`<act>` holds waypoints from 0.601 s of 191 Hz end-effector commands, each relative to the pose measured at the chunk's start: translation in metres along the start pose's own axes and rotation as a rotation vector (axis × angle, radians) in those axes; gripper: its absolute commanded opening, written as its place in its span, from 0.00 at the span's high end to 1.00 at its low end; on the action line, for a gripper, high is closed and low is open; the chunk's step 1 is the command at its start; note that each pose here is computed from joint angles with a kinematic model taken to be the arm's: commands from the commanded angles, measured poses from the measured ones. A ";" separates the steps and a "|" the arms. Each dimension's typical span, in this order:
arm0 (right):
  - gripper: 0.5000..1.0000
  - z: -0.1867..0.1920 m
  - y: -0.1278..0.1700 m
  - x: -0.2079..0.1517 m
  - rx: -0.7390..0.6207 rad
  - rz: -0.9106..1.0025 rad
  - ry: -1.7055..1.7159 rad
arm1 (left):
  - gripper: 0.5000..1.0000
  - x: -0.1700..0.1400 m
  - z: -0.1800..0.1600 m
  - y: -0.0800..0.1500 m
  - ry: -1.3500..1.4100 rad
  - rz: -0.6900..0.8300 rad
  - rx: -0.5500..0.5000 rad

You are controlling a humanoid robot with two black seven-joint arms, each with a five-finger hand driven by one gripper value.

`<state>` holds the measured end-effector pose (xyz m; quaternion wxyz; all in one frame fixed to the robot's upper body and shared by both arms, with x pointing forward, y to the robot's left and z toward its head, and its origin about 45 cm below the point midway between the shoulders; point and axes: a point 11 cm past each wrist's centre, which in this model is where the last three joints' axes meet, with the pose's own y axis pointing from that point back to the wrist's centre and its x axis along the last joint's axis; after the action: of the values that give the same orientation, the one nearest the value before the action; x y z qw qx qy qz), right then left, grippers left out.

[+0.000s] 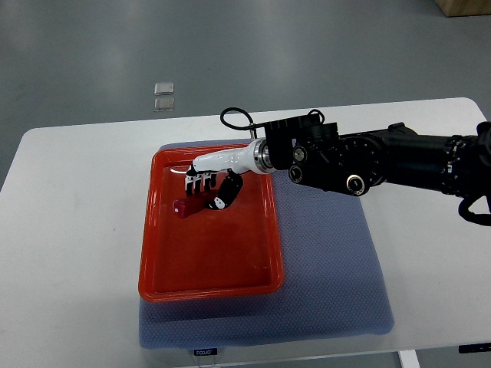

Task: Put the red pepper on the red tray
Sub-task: 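Lift the pepper and carry it over the red tray, then open the right hand to drop the pepper into the tray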

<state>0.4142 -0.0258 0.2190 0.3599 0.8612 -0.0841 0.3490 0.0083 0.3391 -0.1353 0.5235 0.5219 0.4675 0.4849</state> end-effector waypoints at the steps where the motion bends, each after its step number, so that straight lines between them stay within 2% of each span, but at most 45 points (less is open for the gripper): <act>1: 0.49 0.002 -0.001 -0.003 -0.001 -0.004 -0.007 | 0.00 0.000 0.000 0.000 0.000 0.001 0.000; 18: 0.42 0.002 -0.001 -0.004 -0.001 -0.006 -0.010 | 0.00 0.000 0.000 0.000 0.000 0.001 0.000; 58: 0.40 0.002 -0.001 -0.004 -0.001 -0.006 -0.010 | 0.00 -0.001 0.000 0.000 0.000 -0.002 0.000; 71: 0.34 0.001 -0.001 -0.003 0.001 -0.003 -0.008 | 0.00 0.000 0.000 0.000 0.000 0.001 0.000; 78: 0.27 0.002 0.000 -0.002 0.000 0.002 -0.007 | 0.00 0.000 0.000 0.000 0.000 -0.001 0.000; 88: 0.21 0.004 0.001 0.003 -0.009 0.017 -0.007 | 0.00 0.000 0.000 0.000 0.000 0.001 0.000; 115: 0.21 0.018 0.006 0.018 -0.050 0.063 -0.007 | 0.00 0.000 0.000 0.000 0.000 0.001 0.000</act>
<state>0.4236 -0.0324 0.2205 0.3641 0.8569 -0.1018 0.3503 0.0084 0.3389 -0.1353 0.5236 0.5218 0.4676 0.4848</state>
